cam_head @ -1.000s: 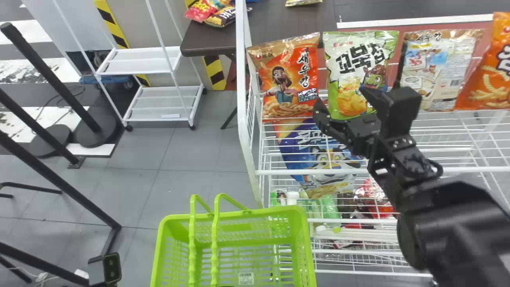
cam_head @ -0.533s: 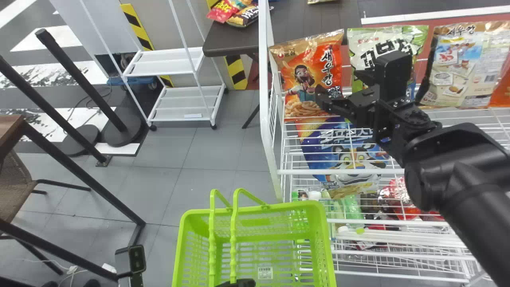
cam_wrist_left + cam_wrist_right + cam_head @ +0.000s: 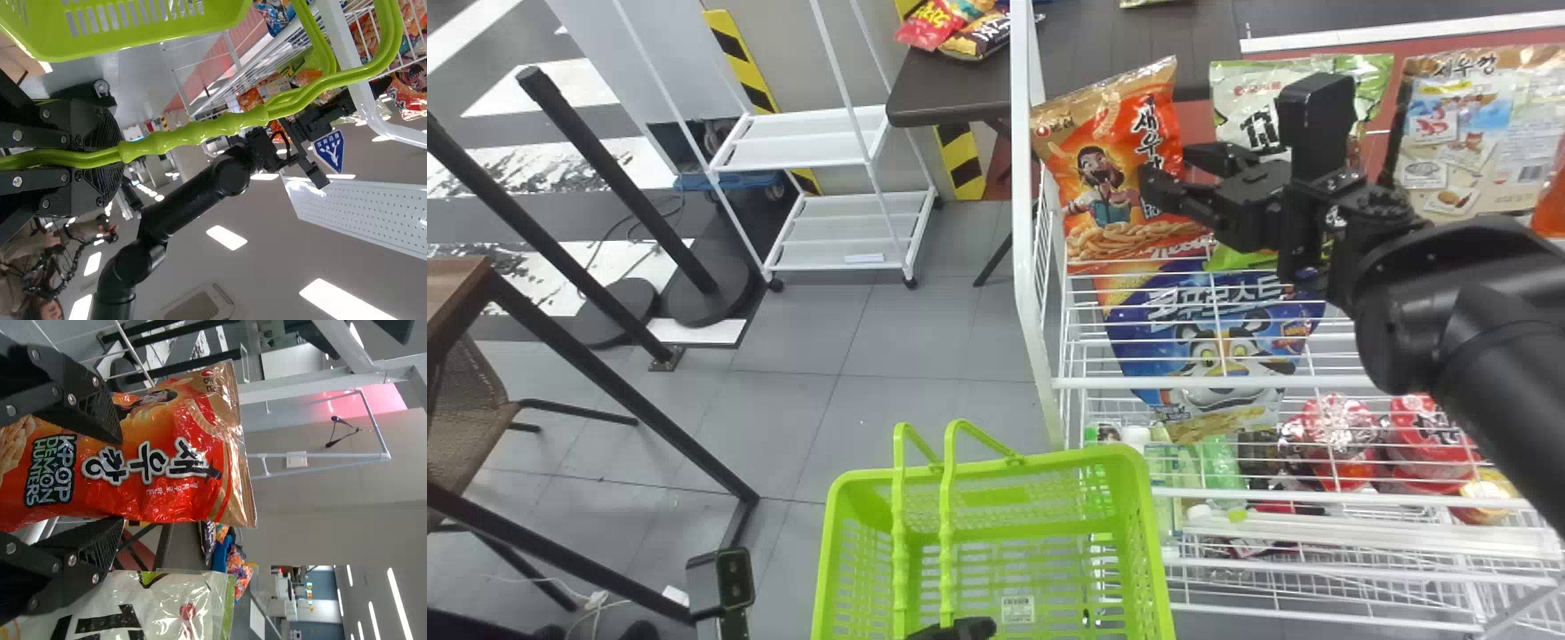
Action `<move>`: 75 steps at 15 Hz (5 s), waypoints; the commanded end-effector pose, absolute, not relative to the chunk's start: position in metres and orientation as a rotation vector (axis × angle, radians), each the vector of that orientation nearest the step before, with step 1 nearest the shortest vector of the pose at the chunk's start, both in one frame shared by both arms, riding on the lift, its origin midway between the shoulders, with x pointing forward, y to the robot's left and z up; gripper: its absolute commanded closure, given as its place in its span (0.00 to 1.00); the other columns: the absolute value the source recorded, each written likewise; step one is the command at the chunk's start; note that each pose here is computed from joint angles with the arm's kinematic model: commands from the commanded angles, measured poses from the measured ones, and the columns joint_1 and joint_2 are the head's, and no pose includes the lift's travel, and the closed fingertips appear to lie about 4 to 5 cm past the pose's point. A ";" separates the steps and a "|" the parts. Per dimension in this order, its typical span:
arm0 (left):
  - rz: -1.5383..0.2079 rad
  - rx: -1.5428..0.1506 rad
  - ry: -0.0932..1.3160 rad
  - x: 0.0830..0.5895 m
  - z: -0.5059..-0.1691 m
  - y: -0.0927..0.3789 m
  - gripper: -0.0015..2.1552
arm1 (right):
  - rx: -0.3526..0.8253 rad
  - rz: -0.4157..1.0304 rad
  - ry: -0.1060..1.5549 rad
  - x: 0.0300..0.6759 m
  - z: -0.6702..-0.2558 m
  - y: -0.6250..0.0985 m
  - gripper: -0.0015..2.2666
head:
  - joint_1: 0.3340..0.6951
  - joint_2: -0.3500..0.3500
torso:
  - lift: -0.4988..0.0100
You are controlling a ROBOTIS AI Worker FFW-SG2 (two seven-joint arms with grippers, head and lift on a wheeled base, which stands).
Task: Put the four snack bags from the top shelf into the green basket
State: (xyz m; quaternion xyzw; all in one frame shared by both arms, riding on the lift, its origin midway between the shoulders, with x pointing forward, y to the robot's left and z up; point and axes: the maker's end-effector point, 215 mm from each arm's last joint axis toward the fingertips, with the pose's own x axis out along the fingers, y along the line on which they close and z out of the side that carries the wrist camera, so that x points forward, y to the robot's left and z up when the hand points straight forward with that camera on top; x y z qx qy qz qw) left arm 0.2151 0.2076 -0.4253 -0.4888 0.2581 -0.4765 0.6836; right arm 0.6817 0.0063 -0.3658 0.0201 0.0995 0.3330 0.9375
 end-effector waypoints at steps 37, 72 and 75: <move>-1.120 -1.097 0.585 0.258 -0.414 0.198 1.00 | 0.271 0.751 0.786 0.310 -0.463 0.064 0.00 | 1.00 1.00 | 0.98; -1.091 -1.122 0.592 0.249 -0.421 0.206 1.00 | 0.088 0.334 0.405 0.657 -0.397 -0.127 0.99 | 1.00 0.64 | 0.98; -1.088 -1.125 0.592 0.249 -0.421 0.207 1.00 | 0.123 0.357 0.360 0.616 -0.371 -0.120 0.99 | 1.00 0.64 | 0.98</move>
